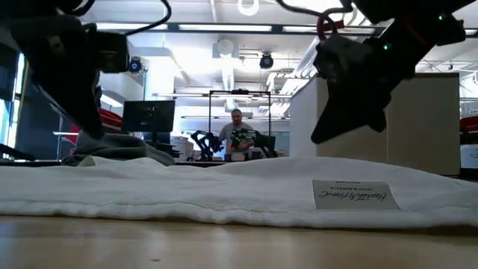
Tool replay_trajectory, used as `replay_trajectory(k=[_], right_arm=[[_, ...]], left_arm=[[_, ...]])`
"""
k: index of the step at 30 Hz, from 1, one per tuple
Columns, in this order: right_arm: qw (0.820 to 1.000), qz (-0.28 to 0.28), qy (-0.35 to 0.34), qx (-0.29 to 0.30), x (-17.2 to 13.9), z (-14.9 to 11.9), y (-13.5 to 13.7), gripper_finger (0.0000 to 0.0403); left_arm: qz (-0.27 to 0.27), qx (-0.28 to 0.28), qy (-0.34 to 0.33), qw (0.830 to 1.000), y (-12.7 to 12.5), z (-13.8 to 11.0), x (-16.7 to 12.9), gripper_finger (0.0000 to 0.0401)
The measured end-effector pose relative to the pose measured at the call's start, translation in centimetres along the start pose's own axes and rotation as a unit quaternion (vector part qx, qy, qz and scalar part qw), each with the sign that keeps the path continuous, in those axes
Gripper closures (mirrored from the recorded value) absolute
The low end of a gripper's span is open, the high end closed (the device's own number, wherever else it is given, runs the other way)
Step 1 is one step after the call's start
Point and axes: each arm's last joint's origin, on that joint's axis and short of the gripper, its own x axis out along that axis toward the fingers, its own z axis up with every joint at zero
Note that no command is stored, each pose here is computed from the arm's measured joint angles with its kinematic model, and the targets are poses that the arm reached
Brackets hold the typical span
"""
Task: Fold towel
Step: Fold the white patterned towel
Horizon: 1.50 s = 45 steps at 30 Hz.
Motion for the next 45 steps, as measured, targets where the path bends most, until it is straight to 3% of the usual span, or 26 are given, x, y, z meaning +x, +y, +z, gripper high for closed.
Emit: replay_trajectory(k=[7, 16, 18, 25, 35, 45], right_arm=[[0.999, -0.024, 0.021, 0.015, 1.9, -1.0, -0.4, 0.0403], [0.996, -0.003, 0.079, 0.04, 1.6, -3.5, 0.8, 0.0403], [0.995, -0.009, 0.088, 0.041, 1.3, -4.0, 1.0, 0.0403], [0.99, -0.068, 0.116, 0.032, 0.6, -5.0, 0.2, 0.0403], [0.981, -0.163, 0.106, 0.021, -1.7, -4.7, -1.9, 0.0403], [0.995, 0.053, 0.082, -0.004, -3.6, -2.3, 1.4, 0.0403]], left_arm=[[0.021, -0.003, 0.061, 0.998, 0.3, -1.5, 2.3, 0.04], [-0.037, 0.006, 0.116, 0.992, -2.7, -3.2, 3.3, 0.0401], [-0.025, 0.015, 0.128, 0.991, -2.7, -3.6, 3.1, 0.0401], [-0.002, 0.029, 0.146, 0.989, -2.5, -4.3, 2.7, 0.0401], [-0.008, 0.03, 0.166, 0.986, -2.6, -4.6, 2.4, 0.0401], [-0.031, 0.043, 0.076, 0.996, -4.4, -0.1, -3.1, 0.0401]])
